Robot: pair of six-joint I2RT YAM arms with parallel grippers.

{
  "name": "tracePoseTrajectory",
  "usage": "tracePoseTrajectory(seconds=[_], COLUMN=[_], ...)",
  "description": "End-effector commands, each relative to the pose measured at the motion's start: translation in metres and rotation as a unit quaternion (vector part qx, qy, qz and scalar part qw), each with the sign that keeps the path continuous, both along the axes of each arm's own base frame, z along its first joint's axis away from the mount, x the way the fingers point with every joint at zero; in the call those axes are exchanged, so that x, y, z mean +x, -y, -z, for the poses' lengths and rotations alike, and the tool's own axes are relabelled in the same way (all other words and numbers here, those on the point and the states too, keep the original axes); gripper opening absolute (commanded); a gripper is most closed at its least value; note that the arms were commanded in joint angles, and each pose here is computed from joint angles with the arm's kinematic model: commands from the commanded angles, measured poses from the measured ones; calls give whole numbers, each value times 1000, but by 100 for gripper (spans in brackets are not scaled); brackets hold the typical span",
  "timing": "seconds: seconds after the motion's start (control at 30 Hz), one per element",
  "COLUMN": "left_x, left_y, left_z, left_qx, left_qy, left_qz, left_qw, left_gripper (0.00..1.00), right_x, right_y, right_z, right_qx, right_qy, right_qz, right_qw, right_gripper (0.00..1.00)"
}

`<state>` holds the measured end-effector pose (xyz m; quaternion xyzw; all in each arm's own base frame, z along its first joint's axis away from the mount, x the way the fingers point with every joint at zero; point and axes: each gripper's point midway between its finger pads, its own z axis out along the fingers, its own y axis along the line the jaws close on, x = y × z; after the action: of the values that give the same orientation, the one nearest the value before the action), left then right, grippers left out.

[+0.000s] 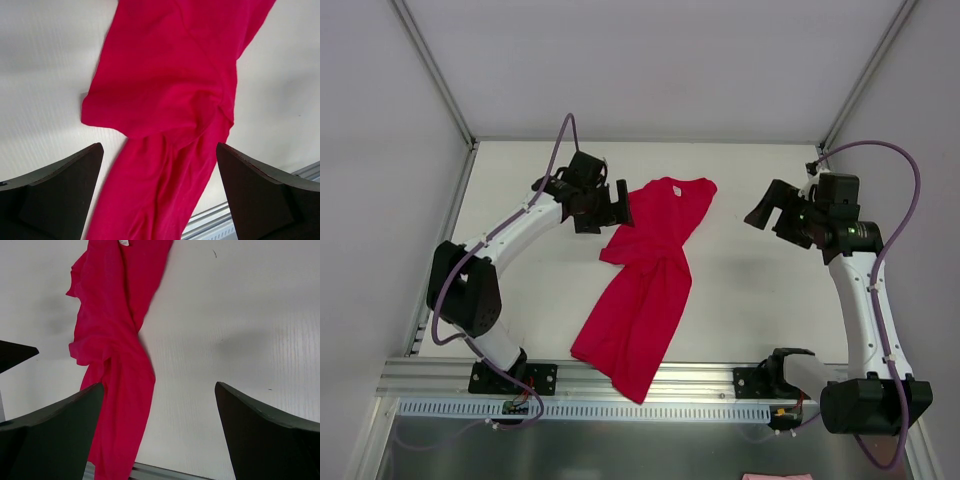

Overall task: Fold and stack the t-shirts
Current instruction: Flatten out the tshirt

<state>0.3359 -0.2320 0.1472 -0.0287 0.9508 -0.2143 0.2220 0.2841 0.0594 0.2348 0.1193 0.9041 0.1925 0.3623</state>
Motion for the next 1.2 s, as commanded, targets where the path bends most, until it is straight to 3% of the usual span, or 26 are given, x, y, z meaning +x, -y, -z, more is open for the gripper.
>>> tracePoseTrajectory(seconds=[0.0, 0.1, 0.2, 0.33, 0.53, 0.83, 1.03, 1.17], left_x=[-5, -12, -12, 0, 21, 45, 41, 32], left_y=[-1, 1, 7, 12, 25, 40, 35, 29], left_z=[2, 33, 50, 58, 90, 118, 116, 113], left_qx=[3, 8, -9, -12, -29, -37, -28, -22], left_qy=[5, -32, -25, -1, -34, -49, -51, -57], left_qz=[8, 15, 31, 38, 39, 42, 40, 31], left_qw=[1000, 999, 999, 999, 998, 997, 998, 998], left_gripper=[99, 99, 99, 99, 99, 99, 99, 56], right_x=[4, 2, 0, -6, -13, -34, -42, -41], right_y=[-9, -9, -11, -14, -18, -17, -14, -11], right_z=[-17, -25, -31, -28, -27, -35, -32, -31], right_qx=[18, 16, 15, 19, 33, 26, 20, 15], right_qy=[34, 48, 58, 49, 51, 59, 56, 55], right_qz=[-14, -20, -28, -40, -44, -43, -38, -31], right_qw=[999, 999, 998, 998, 997, 997, 998, 998], right_gripper=[100, 100, 100, 100, 100, 100, 100, 100])
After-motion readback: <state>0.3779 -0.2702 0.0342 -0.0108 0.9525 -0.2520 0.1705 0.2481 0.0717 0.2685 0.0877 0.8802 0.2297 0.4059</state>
